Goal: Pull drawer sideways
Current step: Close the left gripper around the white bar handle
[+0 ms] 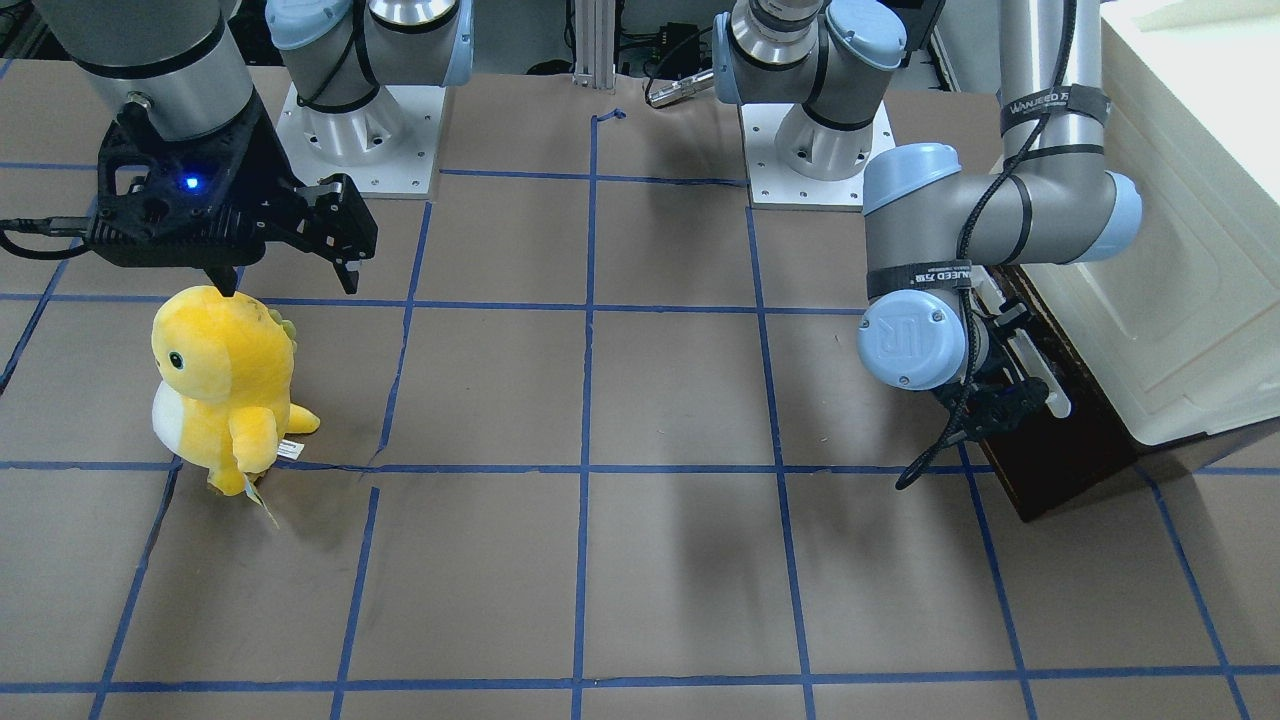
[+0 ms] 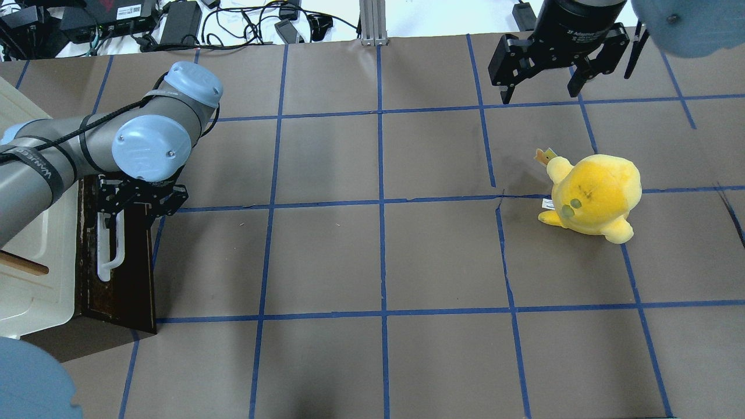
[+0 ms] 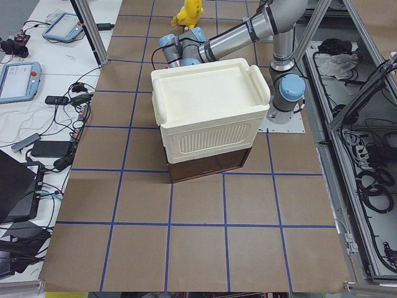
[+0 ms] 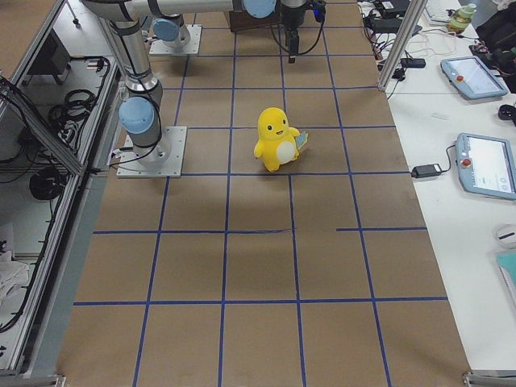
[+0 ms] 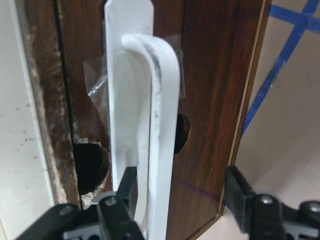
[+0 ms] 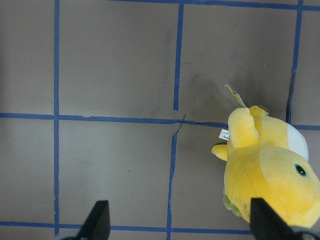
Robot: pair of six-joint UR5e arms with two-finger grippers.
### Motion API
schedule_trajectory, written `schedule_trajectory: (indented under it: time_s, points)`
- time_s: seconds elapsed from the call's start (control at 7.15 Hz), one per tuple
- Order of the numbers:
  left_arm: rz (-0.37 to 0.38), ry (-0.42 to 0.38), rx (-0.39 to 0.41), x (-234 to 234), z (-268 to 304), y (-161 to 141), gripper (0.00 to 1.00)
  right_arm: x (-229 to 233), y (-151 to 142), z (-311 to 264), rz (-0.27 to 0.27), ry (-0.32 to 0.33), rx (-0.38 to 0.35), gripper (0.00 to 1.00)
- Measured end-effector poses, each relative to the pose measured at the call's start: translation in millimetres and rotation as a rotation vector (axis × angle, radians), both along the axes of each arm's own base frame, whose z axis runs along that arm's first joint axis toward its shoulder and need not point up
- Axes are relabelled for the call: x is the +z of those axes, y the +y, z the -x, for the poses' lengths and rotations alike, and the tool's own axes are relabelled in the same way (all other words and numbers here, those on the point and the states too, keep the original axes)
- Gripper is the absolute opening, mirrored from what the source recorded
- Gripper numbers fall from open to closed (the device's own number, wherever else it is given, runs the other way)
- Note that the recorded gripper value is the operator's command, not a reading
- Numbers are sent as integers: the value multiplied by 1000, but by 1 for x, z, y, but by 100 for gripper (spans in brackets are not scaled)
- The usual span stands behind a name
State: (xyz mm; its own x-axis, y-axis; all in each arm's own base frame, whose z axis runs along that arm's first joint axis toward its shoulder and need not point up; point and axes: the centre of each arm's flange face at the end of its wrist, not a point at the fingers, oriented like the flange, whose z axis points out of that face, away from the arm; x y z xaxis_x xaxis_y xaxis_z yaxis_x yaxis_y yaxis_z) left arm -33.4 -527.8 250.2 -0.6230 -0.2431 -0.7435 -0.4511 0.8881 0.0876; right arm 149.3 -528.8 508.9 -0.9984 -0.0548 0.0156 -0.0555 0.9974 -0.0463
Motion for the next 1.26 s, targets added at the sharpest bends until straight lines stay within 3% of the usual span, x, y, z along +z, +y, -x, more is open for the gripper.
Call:
schedule_trajectory:
  time_s: [0.56, 1.26]
  points:
    - [-7, 1, 2, -2, -2, 0, 60, 0, 0, 0, 0, 0, 0, 100]
    - [-11, 4, 2, 0, -6, 0, 47, 0, 0, 0, 0, -1, 0, 100]
